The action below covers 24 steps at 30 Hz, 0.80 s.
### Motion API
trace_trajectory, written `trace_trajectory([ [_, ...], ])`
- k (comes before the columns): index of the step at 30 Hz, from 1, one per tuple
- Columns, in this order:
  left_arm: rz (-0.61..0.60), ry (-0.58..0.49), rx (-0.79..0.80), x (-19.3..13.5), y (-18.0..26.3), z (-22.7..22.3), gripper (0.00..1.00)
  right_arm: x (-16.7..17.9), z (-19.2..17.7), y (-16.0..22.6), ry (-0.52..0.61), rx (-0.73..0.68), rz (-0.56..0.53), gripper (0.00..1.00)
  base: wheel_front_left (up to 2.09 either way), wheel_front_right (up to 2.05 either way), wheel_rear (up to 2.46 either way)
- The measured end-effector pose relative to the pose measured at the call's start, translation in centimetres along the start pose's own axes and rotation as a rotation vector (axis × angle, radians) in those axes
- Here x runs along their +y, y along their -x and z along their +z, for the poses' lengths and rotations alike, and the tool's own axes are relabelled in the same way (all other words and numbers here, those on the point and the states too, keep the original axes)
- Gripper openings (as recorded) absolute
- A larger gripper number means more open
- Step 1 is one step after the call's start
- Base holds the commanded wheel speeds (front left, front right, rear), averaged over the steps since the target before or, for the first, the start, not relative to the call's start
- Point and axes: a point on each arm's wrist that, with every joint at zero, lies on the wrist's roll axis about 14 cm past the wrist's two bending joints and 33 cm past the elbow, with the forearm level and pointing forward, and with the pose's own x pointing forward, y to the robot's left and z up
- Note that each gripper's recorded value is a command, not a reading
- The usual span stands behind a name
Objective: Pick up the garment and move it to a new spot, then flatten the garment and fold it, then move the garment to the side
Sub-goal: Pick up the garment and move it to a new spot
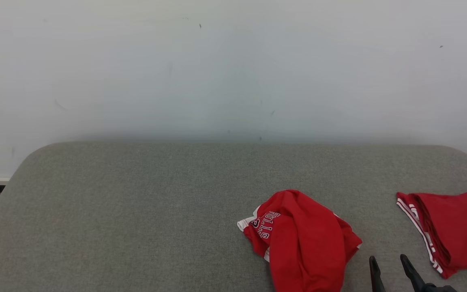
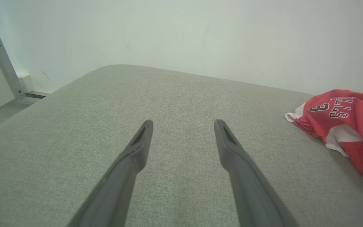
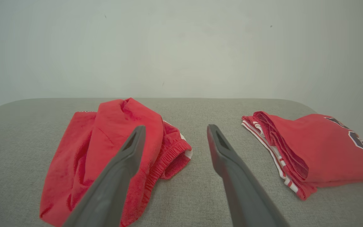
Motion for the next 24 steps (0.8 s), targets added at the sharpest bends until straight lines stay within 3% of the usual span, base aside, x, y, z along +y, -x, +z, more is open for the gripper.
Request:
trace_trajectory([
  [24, -0.008, 0.043, 0.010, -0.87, -0.69, -0.37, 1.00, -0.47, -0.63, 0.52, 0.004, 0.031, -0.018, 1.00, 0.00, 0.00, 0.00],
])
